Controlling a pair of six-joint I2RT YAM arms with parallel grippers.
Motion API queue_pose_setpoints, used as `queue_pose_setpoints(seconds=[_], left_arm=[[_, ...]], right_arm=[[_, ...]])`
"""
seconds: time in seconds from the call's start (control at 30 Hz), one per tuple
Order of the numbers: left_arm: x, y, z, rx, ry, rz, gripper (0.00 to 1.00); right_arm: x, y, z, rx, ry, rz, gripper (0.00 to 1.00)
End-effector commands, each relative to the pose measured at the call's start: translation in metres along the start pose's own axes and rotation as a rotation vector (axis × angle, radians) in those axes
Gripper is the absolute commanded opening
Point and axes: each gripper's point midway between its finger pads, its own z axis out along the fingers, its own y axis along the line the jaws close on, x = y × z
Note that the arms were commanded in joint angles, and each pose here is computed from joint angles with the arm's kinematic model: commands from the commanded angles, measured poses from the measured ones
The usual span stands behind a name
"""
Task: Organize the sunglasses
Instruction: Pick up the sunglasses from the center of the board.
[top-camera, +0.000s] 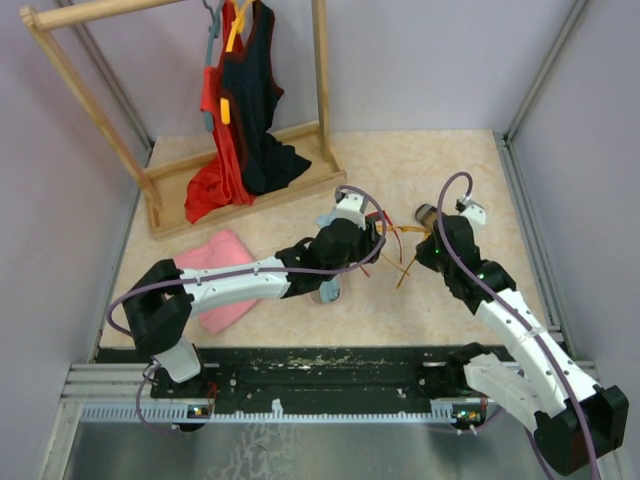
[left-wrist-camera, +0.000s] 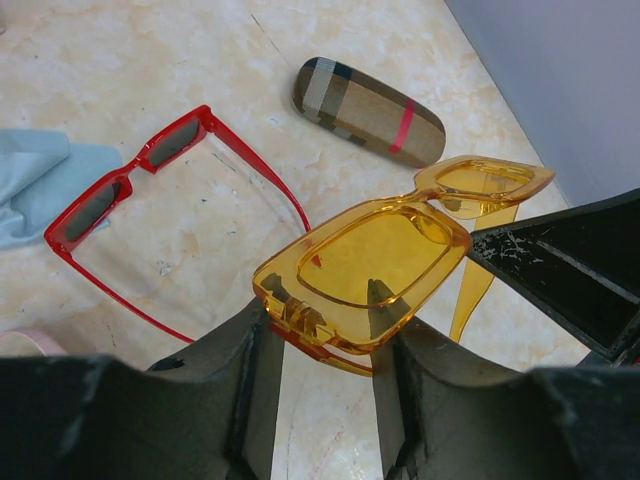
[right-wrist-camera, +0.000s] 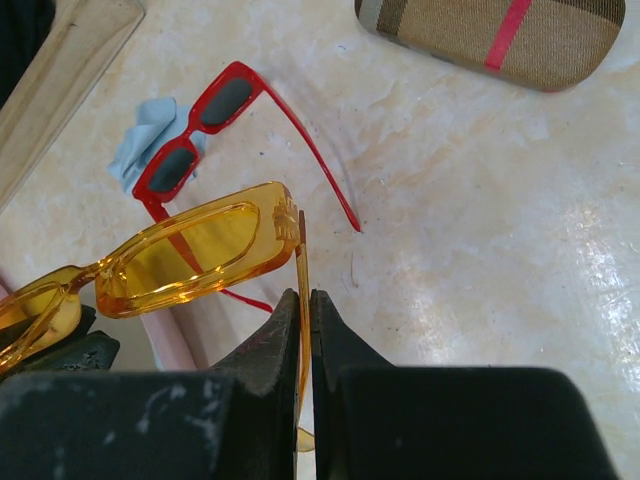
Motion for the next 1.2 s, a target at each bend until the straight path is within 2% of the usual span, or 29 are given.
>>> queue_pose_setpoints(seconds=[0.0, 0.23, 0.3, 0.43, 0.6, 0.77, 0.87, 0.97, 1.07, 1.13, 1.17], left_arm=[[-0.008, 0.006, 0.0, -0.033, -0.01, 0.058, 0.38], [-0.005, 0.015, -0.001, -0.069, 0.01, 0.094, 0.2], [-0.005, 0.019, -0.001, -0.081, 0.015, 0.1, 0.17], [-0.004, 0.032, 0.0, -0.117, 0.032, 0.11, 0.17], [-0.005, 0.043, 0.001, -0.163, 0.043, 0.15, 0.27], [-0.007, 0.046, 0.0, -0.172, 0.048, 0.189, 0.28], [-0.008, 0.046, -0.002, -0.17, 0.047, 0.2, 0.25], [-0.009, 0.044, -0.002, -0.154, 0.051, 0.206, 0.15], [-0.009, 0.044, -0.002, -0.139, 0.064, 0.201, 0.02], [-0.011, 0.048, -0.001, -0.133, 0.085, 0.164, 0.01], [-0.012, 0.052, 0.0, -0.129, 0.093, 0.142, 0.01]], right_arm=[[-0.021, 0.013, -0.011, -0.037, -0.054, -0.025, 0.0], [-0.029, 0.018, -0.019, -0.065, -0.067, -0.074, 0.0], [-0.03, 0.021, -0.021, -0.086, -0.068, -0.094, 0.0], [-0.031, 0.027, -0.026, -0.123, -0.063, -0.126, 0.0], [-0.034, 0.028, -0.031, -0.133, -0.07, -0.134, 0.0], [-0.039, 0.03, -0.034, -0.135, -0.078, -0.139, 0.0], [-0.041, 0.032, -0.036, -0.141, -0.08, -0.144, 0.0], [-0.042, 0.037, -0.039, -0.167, -0.081, -0.156, 0.0], [-0.047, 0.048, -0.047, -0.238, -0.097, -0.185, 0.12], [-0.05, 0.055, -0.056, -0.293, -0.115, -0.212, 0.2], [-0.051, 0.057, -0.06, -0.311, -0.125, -0.221, 0.28]])
